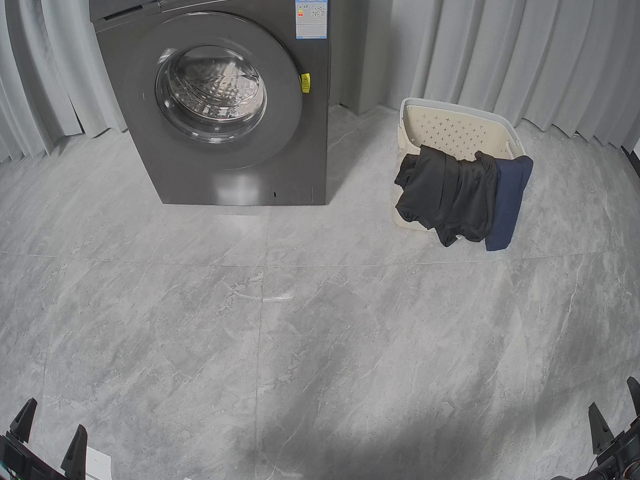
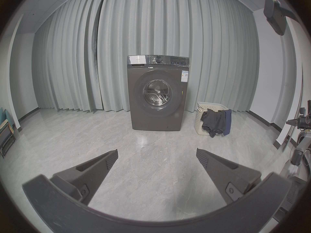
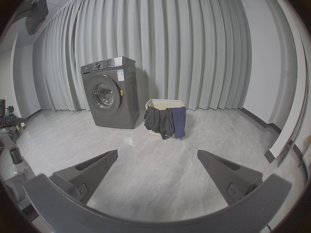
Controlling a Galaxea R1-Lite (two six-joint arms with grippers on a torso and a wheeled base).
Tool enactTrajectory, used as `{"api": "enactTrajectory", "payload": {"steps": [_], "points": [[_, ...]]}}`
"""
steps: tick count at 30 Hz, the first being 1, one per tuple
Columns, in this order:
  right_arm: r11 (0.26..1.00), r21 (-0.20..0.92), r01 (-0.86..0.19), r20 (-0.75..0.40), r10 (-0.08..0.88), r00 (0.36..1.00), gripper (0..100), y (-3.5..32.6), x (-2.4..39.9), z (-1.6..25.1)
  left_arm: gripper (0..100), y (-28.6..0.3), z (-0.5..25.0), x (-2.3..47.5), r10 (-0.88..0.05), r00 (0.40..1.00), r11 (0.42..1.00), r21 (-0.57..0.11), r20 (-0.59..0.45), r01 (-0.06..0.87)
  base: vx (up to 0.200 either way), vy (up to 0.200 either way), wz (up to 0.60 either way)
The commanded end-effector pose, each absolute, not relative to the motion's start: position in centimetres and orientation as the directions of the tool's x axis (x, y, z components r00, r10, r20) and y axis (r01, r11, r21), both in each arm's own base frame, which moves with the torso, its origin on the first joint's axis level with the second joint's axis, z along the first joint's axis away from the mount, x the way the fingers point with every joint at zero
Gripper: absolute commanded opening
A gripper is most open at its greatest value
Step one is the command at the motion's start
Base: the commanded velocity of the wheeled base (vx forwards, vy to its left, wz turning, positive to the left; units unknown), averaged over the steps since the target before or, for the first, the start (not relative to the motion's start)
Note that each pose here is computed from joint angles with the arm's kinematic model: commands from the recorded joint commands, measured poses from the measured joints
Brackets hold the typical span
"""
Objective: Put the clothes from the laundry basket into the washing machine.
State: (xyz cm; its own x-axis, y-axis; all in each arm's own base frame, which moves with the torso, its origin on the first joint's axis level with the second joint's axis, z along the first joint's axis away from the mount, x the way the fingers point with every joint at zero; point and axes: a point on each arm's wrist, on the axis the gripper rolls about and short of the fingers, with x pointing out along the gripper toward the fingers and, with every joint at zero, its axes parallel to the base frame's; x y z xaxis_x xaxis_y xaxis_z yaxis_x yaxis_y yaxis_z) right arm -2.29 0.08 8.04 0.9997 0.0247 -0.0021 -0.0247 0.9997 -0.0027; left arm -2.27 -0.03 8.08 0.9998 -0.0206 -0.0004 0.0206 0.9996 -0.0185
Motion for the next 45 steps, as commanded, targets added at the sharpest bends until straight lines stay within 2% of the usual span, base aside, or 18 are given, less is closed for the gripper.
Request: {"api": "enactTrajectory", "payload": {"steps": [1,18,39,45], "points": [[1.0,-0.003,-0.025,-0.002,0.025,1.0,100,0.08,-2.29,7.56,100,-0.03,7.6,-2.27,-0.02,1.0,1.0,-0.018,-0.002,0.02,0.0,0.0,0.0],[1.0,-0.003,-0.025,-0.002,0.025,1.0,100,0.08,-2.29,7.56,100,-0.03,7.6,-2.27,-0.021,1.0,1.0,-0.02,-0.002,0.021,0.0,0.0,0.0],[1.0,-0.001,-0.025,-0.002,0.025,1.0,100,0.08,-2.29,7.56,100,-0.02,7.6,-2.27,-0.02,1.0,1.0,-0.025,-0.002,0.02,0.2,0.0,0.0],[1.0,-0.001,-0.025,-0.002,0.025,1.0,100,0.08,-2.29,7.56,100,-0.02,7.6,-2.27,-0.02,1.0,1.0,-0.025,-0.002,0.02,0.0,0.0,0.0]]}}
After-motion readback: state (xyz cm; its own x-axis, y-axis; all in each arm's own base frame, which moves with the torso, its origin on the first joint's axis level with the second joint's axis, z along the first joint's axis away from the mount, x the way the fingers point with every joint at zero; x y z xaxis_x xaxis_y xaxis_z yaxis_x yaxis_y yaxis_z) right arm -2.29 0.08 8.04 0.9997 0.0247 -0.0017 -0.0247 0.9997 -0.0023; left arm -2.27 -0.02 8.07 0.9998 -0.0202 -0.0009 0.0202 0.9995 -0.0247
